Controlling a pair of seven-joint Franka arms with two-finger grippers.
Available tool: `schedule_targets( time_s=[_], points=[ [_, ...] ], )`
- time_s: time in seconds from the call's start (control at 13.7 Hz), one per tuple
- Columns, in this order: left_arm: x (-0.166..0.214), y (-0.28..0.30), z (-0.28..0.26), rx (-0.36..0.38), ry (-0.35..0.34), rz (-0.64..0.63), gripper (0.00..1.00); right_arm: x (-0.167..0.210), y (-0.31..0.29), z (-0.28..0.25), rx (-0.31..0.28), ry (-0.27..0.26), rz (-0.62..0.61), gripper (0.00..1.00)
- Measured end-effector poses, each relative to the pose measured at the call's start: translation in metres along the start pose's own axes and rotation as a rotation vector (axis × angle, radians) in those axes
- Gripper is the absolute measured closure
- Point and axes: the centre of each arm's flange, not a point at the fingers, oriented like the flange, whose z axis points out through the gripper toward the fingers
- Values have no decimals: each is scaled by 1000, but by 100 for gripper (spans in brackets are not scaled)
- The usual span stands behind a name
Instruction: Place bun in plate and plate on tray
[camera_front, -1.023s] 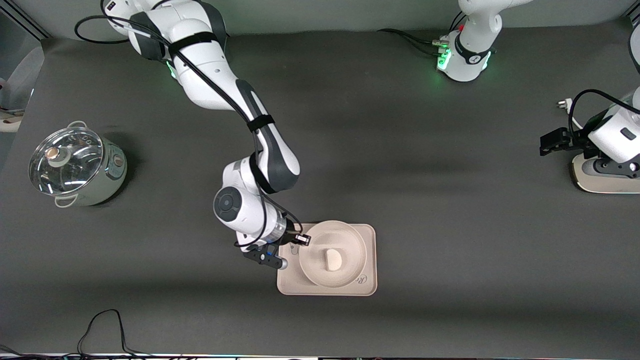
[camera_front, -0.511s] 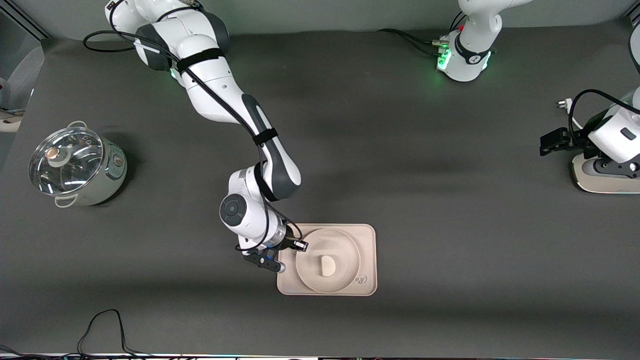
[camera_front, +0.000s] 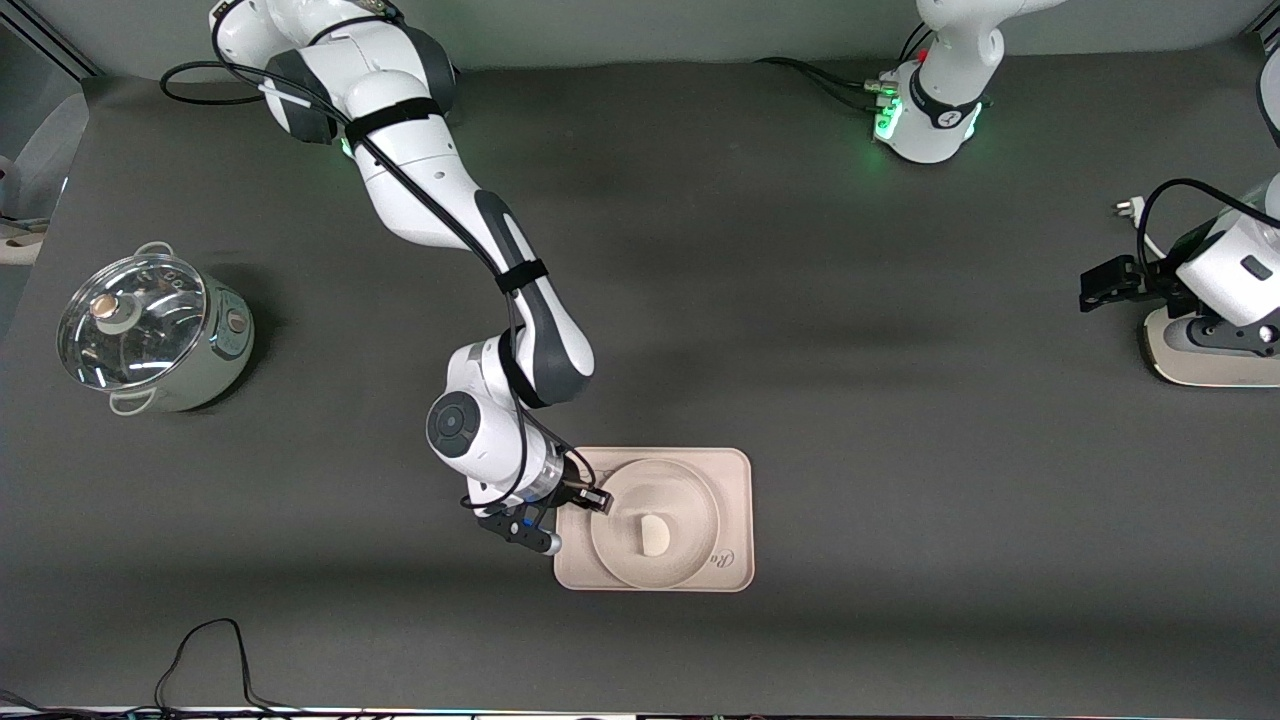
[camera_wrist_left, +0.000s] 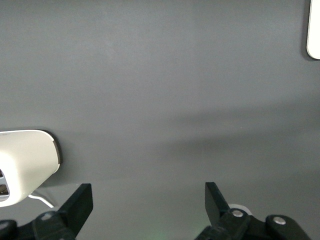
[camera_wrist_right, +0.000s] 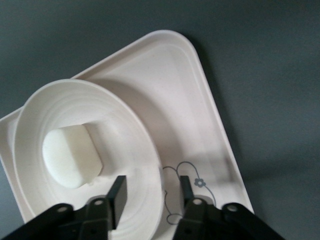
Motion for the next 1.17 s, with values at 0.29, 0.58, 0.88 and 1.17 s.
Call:
schedule_targets(
  time_s=[0.29,0.58,0.88,1.17],
  points=[
    [-1,0,-2,2,7,-1,0,25,-9,-97,-14,-28,-75,1],
    [-7,0,-15,9,29,-5,0,47,31,-245,-132,-25,-260,0],
    [-14,2,-24,14,43,-7,0,45,79,-323,-195,-48,-333,0],
    [-18,5,-31,17,52,-16,0,39,103,-385,-238,-42,-337,0]
  ],
)
